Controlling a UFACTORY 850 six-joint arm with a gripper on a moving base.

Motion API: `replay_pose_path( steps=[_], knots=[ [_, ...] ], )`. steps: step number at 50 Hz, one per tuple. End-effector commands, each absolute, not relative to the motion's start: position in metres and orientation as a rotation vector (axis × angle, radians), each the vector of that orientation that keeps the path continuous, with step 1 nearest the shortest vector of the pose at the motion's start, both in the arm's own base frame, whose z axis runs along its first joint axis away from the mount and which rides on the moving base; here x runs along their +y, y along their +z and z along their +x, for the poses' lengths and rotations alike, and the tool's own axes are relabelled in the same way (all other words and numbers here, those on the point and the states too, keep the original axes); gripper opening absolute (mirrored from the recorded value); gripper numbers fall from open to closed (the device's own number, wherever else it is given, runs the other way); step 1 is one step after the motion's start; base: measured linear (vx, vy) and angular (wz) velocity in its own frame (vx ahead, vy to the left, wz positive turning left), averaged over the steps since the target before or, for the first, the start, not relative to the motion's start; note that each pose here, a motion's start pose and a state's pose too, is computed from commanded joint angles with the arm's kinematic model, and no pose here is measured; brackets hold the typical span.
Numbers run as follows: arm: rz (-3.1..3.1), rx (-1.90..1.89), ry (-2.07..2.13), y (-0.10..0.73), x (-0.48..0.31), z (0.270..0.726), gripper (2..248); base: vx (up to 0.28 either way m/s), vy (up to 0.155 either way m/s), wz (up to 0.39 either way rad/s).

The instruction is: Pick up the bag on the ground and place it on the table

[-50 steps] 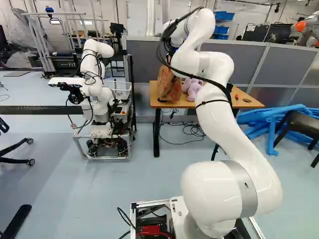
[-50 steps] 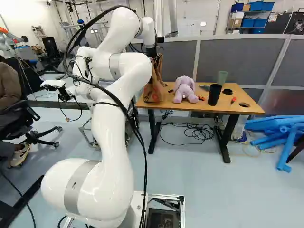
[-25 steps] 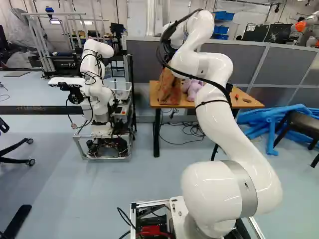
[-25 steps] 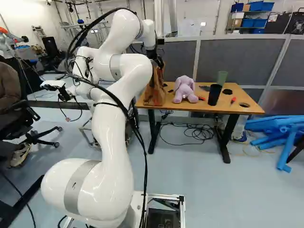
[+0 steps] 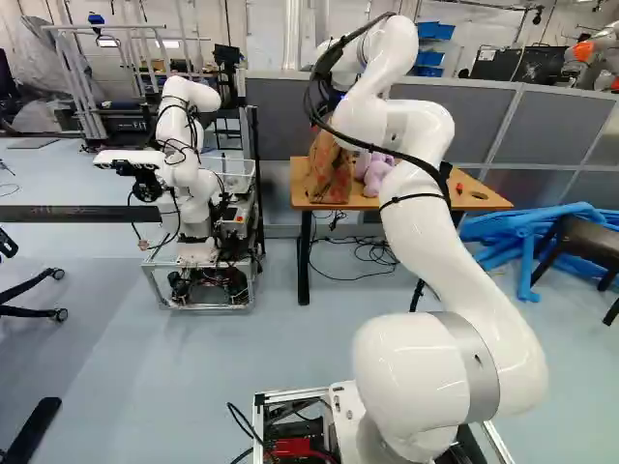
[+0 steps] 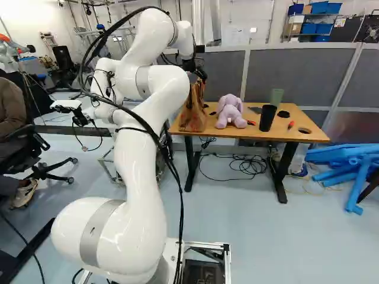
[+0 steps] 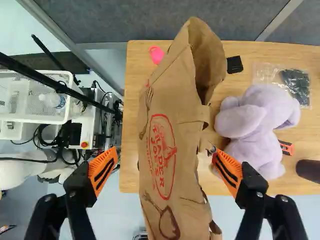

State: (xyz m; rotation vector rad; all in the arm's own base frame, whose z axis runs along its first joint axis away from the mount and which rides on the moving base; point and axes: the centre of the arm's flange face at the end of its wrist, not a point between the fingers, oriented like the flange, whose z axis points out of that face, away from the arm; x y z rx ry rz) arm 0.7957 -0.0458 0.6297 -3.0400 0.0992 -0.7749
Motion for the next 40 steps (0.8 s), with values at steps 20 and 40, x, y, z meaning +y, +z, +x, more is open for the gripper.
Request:
replay_pose_path(
  steps=[20,40],
  knots=[
    [-3.025,0.098,-0.834,0.657,-0.045,0.788,247,0.0,0.0,0.0],
    [-3.009,0.097,-0.896,0.684,-0.045,0.779,247,0.0,0.0,0.0]
  ],
)
